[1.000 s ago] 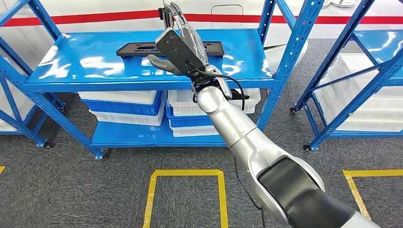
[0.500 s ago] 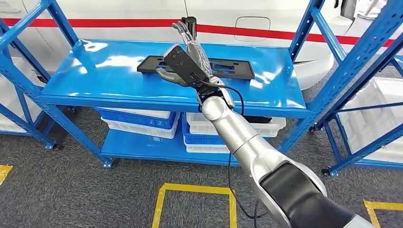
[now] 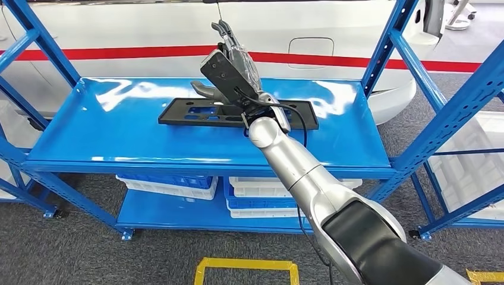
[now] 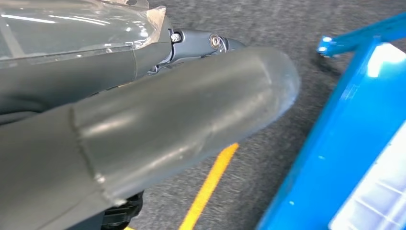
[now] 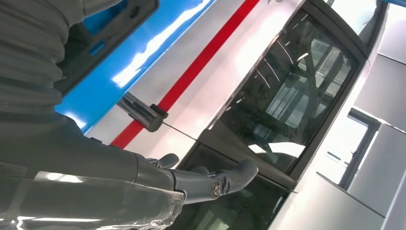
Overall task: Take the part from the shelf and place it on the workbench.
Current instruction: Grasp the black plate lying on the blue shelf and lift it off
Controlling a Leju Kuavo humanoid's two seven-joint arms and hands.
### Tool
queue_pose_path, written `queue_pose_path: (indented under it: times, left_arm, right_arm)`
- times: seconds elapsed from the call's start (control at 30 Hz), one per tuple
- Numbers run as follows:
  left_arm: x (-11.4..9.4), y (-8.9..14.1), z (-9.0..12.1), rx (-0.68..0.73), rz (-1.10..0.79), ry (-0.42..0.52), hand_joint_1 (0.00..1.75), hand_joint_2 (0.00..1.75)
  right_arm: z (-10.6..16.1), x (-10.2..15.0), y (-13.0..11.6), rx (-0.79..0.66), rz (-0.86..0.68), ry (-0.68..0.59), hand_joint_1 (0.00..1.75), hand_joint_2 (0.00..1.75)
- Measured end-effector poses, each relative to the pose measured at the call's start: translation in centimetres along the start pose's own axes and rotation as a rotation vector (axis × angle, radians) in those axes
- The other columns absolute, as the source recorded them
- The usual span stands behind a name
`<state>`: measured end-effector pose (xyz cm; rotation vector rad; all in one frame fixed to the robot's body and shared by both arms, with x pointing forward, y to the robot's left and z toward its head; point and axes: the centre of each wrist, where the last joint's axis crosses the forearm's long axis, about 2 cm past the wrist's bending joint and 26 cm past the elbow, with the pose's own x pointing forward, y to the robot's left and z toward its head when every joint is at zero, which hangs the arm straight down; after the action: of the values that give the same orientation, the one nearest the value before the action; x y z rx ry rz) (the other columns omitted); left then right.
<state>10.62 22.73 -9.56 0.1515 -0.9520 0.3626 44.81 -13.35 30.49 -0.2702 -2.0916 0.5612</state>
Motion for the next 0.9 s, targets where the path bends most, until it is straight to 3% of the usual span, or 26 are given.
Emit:
queue_pose_path:
  times: [0.23, 0.9]
  left_arm:
    - [0.5, -0.2, -0.5, -0.010, -0.015, -0.009, 0.00, 0.00]
    - [0.7, -0.4, -0.6, -0.034, -0.050, 0.006, 0.00, 0.00]
  right_arm:
    - [-0.4, 0.5, -0.4, -0.014, -0.004, -0.020, 0.00, 1.75]
    - [0.5, -1.0, -1.0, -0.035, 0.000, 0.005, 0.00, 1.75]
